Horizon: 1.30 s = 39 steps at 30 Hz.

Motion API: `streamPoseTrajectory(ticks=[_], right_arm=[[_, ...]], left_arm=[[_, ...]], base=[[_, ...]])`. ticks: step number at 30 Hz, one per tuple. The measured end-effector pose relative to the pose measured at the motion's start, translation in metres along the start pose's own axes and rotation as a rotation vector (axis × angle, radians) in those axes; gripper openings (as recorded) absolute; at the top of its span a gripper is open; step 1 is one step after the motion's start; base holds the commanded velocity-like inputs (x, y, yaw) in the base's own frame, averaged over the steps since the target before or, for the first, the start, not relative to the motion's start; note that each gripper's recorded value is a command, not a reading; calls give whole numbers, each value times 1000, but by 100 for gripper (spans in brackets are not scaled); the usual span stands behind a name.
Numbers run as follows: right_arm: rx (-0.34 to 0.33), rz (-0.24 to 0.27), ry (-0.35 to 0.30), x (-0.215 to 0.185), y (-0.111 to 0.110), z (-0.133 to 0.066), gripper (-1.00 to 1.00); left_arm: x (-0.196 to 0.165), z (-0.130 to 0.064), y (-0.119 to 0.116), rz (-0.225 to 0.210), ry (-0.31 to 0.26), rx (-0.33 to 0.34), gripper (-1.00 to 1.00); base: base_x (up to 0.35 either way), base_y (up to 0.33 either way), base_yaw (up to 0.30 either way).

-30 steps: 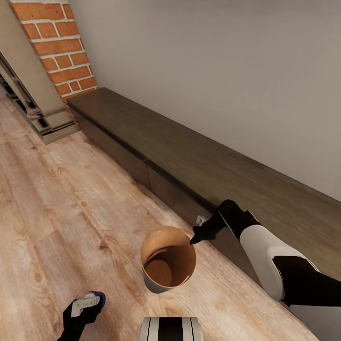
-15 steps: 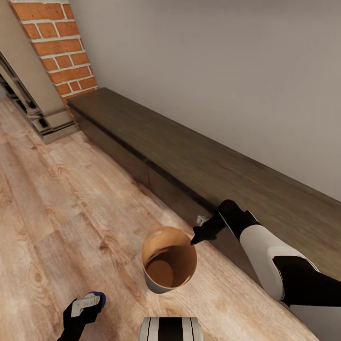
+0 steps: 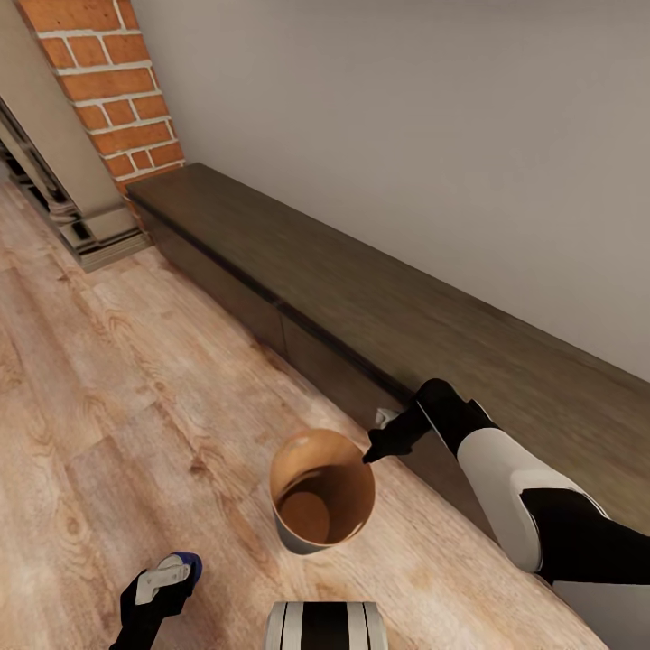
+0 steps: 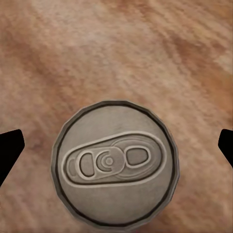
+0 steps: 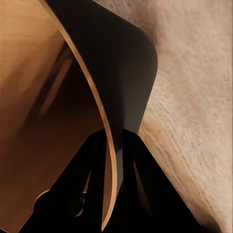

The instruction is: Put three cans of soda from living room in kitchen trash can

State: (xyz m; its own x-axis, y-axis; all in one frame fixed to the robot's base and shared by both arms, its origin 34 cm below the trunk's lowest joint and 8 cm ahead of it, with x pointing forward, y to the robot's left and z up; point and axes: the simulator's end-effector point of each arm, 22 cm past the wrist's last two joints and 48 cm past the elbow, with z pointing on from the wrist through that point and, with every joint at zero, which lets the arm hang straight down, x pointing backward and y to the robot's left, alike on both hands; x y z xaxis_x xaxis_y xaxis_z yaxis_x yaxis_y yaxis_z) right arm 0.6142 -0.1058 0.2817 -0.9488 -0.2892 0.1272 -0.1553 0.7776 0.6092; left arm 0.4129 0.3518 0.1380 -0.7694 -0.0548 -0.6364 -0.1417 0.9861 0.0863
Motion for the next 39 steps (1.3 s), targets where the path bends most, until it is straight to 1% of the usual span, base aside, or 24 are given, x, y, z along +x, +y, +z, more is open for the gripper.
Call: streamPoseTrajectory(ticks=[2,7,11,16,21,25,27,29,34,39], right_arm=[[-7,2,-4,-1,1,0,-100],[15,-12,0,0,-4,1,-100],[2,-3,-7,-2,-2,1,-100],[10,-9,-5,-2,-4,1,-100],[3,-4,-8,-2,-2,1,-100],[11,-13,-9,-2,-3,1,-100],[7,-17,-13,-2,0,0,-100],[-2,-9,-18,-3,2,0,-100],[10,-21,-16,-3,0,0,-100],[4,-16,-18,-3,1,0,-100]], left_arm=[[0,0,0,1,1,0,100],[5,-1,1,3,9,0,100],[8,-2,1,4,14,-1,100],[7,-2,1,4,13,0,100],[7,-2,1,3,13,0,100],[9,-3,1,4,16,0,100],[9,-5,1,4,15,0,100],[11,-6,2,5,18,-1,100],[11,-6,2,5,19,0,100],[11,-6,2,4,20,-1,100]], base=[[0,0,0],[0,0,0],[0,0,0],[0,0,0],[0,0,0],[0,0,0],[0,0,0],[0,0,0],[0,0,0],[0,0,0]])
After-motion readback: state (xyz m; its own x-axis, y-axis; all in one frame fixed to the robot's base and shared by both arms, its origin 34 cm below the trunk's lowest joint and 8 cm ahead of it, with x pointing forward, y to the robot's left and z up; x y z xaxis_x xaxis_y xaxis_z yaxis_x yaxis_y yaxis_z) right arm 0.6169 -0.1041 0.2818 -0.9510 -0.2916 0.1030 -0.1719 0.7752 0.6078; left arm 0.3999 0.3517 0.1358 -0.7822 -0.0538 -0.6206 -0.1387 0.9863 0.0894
